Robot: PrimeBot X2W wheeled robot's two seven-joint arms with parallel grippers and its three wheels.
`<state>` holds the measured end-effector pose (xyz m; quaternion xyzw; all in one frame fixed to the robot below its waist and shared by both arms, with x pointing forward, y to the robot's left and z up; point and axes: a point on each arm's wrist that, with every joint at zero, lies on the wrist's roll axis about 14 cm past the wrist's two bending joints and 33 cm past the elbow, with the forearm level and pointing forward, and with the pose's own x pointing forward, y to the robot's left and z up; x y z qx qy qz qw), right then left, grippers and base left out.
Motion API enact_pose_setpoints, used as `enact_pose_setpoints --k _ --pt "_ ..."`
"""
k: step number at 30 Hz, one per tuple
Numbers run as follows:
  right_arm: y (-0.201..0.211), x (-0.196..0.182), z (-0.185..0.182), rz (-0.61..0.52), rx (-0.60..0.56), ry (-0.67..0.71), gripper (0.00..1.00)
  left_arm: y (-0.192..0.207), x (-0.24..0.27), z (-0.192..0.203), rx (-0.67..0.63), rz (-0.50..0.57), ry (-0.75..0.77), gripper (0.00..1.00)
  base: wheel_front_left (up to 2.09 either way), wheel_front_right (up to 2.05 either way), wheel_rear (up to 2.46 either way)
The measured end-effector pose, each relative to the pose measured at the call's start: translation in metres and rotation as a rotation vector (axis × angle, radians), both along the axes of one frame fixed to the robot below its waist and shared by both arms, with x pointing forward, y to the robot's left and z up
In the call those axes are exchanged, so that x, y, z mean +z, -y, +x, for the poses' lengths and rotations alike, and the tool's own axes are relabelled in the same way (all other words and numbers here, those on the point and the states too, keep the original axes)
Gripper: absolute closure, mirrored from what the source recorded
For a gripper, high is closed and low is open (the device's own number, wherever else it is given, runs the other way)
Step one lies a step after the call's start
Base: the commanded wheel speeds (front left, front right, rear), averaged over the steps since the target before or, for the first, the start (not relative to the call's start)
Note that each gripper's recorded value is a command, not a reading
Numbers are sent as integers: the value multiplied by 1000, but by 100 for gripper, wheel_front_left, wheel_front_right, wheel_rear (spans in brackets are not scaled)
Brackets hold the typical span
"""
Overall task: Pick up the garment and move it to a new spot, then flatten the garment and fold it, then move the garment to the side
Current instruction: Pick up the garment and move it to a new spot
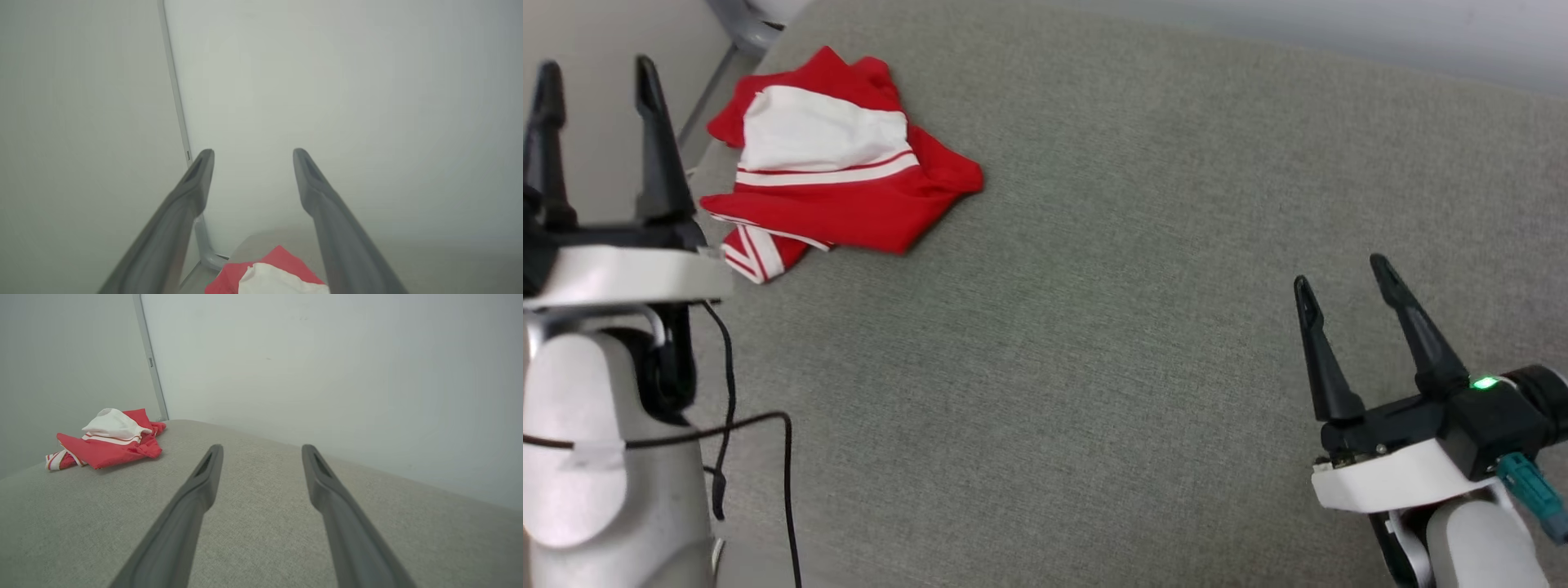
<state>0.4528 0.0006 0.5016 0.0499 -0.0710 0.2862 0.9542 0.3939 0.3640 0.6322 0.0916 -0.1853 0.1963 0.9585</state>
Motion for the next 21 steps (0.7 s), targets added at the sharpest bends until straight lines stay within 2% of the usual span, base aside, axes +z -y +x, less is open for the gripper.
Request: enact_pose_setpoints --k 5,9,15,21 --pt "14 -9 20 -4 -37 10 0 0 -1 53 -57 45 -31 0 0 0 0" --pt "26 -19 33 -13 -68 12 0 0 -29 95 -112 48 -136 0 0 0 0" --pt "45 -32 44 -31 -119 7 0 15 -97 145 -231 -13 -461 0 0 0 0" --pt "57 -41 50 -42 -151 1 0 9 -182 138 -235 -164 -940 0 0 0 0"
